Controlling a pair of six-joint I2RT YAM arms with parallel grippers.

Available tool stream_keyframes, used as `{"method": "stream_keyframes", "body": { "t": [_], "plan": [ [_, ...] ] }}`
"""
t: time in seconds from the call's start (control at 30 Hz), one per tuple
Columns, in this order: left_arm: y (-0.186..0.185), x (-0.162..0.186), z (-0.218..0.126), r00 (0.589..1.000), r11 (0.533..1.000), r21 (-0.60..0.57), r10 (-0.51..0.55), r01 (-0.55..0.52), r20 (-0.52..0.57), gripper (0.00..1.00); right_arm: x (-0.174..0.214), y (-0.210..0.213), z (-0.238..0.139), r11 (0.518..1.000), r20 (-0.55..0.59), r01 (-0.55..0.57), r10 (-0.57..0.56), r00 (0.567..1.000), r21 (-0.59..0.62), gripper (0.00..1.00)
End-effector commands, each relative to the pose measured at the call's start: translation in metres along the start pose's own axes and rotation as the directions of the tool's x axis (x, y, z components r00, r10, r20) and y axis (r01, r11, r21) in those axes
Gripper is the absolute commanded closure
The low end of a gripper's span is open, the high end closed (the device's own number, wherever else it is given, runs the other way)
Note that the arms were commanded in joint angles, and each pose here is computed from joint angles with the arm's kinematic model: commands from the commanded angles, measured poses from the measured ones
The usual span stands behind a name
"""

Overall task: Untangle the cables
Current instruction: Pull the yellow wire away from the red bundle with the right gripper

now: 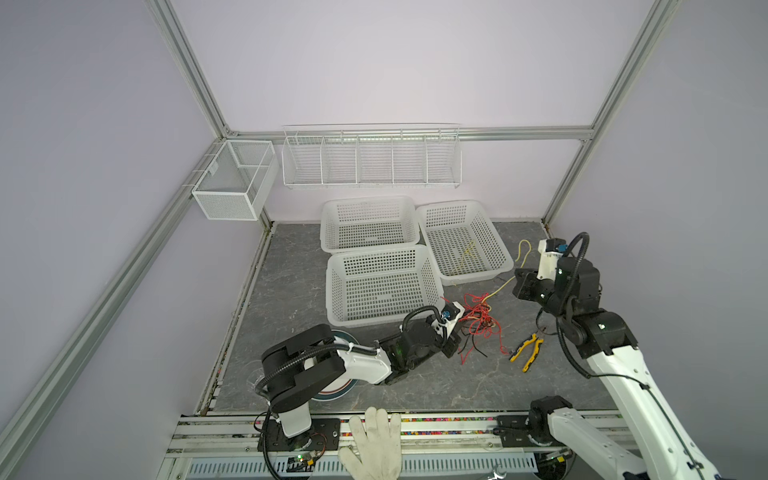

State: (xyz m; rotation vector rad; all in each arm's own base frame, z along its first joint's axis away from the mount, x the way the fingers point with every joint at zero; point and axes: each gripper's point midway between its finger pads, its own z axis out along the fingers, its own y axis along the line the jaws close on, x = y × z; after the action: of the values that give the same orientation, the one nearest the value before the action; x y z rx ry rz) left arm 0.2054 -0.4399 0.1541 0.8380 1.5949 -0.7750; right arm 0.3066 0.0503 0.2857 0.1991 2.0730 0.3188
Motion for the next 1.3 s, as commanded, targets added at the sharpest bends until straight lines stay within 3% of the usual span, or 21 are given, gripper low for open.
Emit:
{"method": "stream_keyframes", "body": {
  "t": [0.0,0.37,0.57,0.73,0.93,1.27],
  "plan": [
    [0.015,0.049,-0.012,0.987,0.997,-0.067,0.016,-0.027,-0.159,1.00,-0.057,-0.030,-0.010,0.992,0.192,-0.039,0.015,0.981,0.121,0.94],
    [0.024,0.060,-0.022,0.980,0.994,-0.099,0.029,-0.049,-0.198,1.00,-0.074,-0.096,0.009,0.961,0.206,-0.236,0.204,0.957,0.143,0.94],
    [0.027,0.065,-0.026,0.977,0.992,-0.111,0.031,-0.056,-0.211,1.00,-0.081,-0.104,0.013,0.962,0.202,-0.225,0.192,0.960,0.154,0.94],
    [0.026,0.064,-0.024,0.977,0.992,-0.108,0.037,-0.060,-0.209,1.00,-0.075,-0.085,0.013,0.980,0.178,-0.182,0.166,0.970,0.079,0.94],
    [0.021,0.055,-0.015,0.981,0.994,-0.094,0.041,-0.060,-0.190,1.00,-0.055,-0.023,0.009,0.992,0.122,-0.057,0.071,0.990,-0.113,0.94],
    [0.008,0.033,-0.003,0.981,0.993,-0.061,0.086,-0.098,-0.173,1.00,-0.022,0.052,-0.014,0.919,0.091,0.075,-0.043,0.995,-0.388,0.93]
  ]
}}
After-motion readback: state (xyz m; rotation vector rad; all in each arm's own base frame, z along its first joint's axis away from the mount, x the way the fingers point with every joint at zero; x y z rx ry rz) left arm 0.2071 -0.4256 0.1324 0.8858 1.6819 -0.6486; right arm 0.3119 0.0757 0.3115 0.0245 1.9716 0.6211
